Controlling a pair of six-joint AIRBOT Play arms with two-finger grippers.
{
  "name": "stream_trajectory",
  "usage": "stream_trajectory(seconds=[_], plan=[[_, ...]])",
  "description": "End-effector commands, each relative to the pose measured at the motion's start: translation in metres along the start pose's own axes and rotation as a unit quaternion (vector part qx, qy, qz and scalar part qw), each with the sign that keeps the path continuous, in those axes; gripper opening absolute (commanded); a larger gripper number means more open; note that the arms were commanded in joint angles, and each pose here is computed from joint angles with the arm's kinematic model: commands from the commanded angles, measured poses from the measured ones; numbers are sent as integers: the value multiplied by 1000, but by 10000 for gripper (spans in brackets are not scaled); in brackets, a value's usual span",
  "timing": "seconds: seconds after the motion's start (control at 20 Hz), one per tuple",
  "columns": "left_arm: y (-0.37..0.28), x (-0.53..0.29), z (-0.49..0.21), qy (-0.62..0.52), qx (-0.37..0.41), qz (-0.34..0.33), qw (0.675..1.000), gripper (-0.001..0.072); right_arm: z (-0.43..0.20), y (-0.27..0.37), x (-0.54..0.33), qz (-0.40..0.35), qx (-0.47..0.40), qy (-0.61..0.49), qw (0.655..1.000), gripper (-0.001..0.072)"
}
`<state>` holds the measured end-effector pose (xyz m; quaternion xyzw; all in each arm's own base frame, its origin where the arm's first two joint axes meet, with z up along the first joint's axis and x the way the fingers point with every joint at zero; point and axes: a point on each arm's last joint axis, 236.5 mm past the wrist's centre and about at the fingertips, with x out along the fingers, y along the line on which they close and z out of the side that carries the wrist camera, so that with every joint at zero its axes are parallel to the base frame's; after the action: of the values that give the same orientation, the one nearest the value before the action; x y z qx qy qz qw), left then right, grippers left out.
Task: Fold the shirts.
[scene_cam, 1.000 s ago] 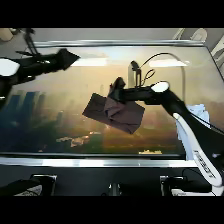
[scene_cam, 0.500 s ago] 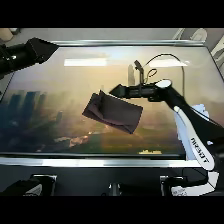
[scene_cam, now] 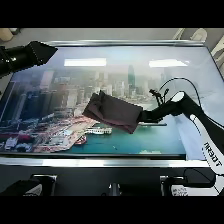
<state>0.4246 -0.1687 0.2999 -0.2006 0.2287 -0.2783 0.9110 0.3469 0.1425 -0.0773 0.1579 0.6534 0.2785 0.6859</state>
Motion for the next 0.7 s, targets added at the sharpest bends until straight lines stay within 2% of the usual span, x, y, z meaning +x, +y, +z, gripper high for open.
stream_trajectory(seconds=[0.0,0.05,0.1,0.2,0.45,0.55,0.65], plan=[[0,0,0,1,1,1,1000,26,18,10,30,14,37,-58,998,608],[0,0,0,1,1,1,1000,27,24,15,37,19,42,-69,997,602],[0,0,0,1,1,1,1000,27,29,22,41,32,50,-77,995,493],[1,0,0,0,1,2,1000,26,45,36,35,66,35,-108,991,19],[6,4,-3,5,1,6,1000,26,101,62,-80,111,-115,-172,972,18],[10,9,-5,10,-2,9,1000,27,118,55,-144,93,-138,-199,966,18],[13,12,-7,14,-4,10,1000,26,131,27,-201,49,-123,-239,962,18]])
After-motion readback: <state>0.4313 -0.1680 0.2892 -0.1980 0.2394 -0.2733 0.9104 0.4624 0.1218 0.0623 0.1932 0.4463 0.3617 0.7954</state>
